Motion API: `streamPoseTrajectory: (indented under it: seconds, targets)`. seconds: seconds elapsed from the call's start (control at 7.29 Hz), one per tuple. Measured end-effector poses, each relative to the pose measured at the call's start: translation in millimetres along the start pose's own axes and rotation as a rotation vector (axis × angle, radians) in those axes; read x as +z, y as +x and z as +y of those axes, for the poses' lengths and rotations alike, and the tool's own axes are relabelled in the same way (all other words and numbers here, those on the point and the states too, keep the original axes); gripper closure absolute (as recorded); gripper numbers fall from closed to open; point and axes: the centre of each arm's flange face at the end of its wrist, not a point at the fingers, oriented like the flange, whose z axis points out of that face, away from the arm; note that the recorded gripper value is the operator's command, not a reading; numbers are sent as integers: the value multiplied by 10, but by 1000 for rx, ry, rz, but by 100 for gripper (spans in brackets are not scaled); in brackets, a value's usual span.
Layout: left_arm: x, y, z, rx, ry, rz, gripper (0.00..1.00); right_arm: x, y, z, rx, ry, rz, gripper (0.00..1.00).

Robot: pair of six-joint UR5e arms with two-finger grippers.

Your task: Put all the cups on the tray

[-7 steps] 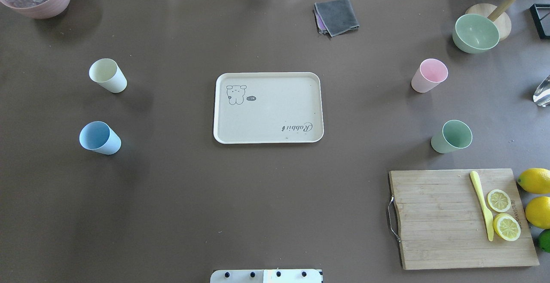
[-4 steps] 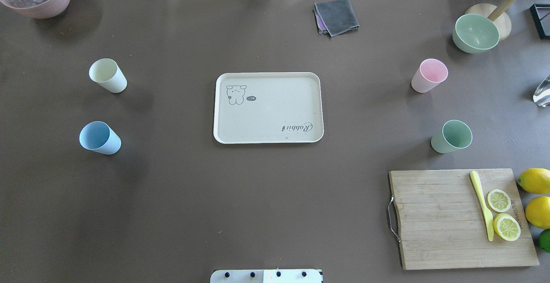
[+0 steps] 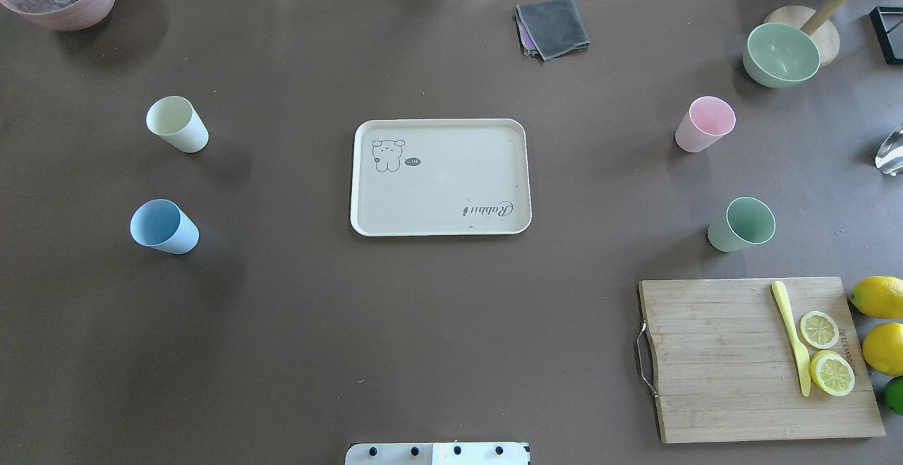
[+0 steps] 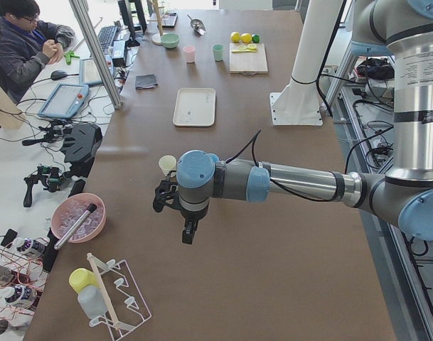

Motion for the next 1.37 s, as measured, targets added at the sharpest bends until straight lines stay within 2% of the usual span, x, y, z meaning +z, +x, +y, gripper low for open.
streamPoseTrajectory:
  seconds: [0.14, 0.55, 0.69, 0.96, 1.1, 1.37]
  targets:
    - [-80, 68, -112, 21, 23, 0, 2, -100, -10, -19, -15, 38, 3, 0]
    - [-299, 232, -401, 130, 149, -9, 2, -412, -110, -169, -82, 155, 26, 0]
    - [-336, 233, -369, 132, 168, 29, 2, -501, -164, -266, -104, 191, 35, 0]
    - [-384, 217, -294, 136, 202, 139, 2, -620, -240, -385, -135, 227, 40, 0]
    - [-410, 234, -300, 155, 221, 158, 2, -671, -285, -445, -141, 239, 35, 0]
    - [-607, 428, -560, 243, 279, 154, 2, -833, -536, -693, -155, 276, 0, 0]
